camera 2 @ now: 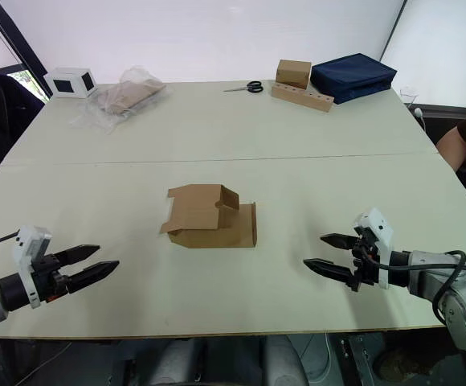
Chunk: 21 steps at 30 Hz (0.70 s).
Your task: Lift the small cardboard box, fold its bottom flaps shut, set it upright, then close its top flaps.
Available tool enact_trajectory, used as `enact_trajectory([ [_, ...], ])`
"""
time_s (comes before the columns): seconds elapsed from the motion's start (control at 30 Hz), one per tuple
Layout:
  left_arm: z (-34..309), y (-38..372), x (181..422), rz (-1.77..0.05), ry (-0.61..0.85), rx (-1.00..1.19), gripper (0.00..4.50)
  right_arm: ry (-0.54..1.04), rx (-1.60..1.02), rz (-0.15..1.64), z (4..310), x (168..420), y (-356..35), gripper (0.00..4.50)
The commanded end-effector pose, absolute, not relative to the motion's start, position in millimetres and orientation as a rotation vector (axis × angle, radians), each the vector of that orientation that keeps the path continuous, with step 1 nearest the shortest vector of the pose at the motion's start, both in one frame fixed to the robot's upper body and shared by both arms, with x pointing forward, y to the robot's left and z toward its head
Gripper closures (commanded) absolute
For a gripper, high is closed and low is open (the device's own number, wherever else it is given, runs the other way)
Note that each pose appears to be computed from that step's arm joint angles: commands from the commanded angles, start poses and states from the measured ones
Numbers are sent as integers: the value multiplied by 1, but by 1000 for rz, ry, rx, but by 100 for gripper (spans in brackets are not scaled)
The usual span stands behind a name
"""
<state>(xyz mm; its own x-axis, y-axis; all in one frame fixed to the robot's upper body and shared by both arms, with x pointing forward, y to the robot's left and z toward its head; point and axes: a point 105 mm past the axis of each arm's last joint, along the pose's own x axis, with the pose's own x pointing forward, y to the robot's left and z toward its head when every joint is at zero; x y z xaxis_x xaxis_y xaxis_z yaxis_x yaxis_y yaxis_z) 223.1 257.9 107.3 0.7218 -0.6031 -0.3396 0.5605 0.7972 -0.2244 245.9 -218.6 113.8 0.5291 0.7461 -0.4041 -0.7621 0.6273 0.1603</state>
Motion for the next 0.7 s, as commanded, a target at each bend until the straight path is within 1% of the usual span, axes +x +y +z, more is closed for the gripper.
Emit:
enact_trajectory([
  [0.03,115,259,224,-655,385,-94,0,417,-58,914,123,246,-216,4],
  [0.27,115,260,226,-648,390,-84,0,413,-69,901,124,249,-215,4],
  [0.4,113,262,231,-628,385,-39,0,400,-79,894,127,253,-212,4],
  [0.5,113,268,238,-591,377,13,0,372,-95,879,134,258,-212,4],
  [0.63,129,269,246,-620,383,-16,0,335,-162,895,148,257,-206,4],
  [0.7,139,269,250,-657,438,-96,0,313,-216,939,155,253,-196,4],
])
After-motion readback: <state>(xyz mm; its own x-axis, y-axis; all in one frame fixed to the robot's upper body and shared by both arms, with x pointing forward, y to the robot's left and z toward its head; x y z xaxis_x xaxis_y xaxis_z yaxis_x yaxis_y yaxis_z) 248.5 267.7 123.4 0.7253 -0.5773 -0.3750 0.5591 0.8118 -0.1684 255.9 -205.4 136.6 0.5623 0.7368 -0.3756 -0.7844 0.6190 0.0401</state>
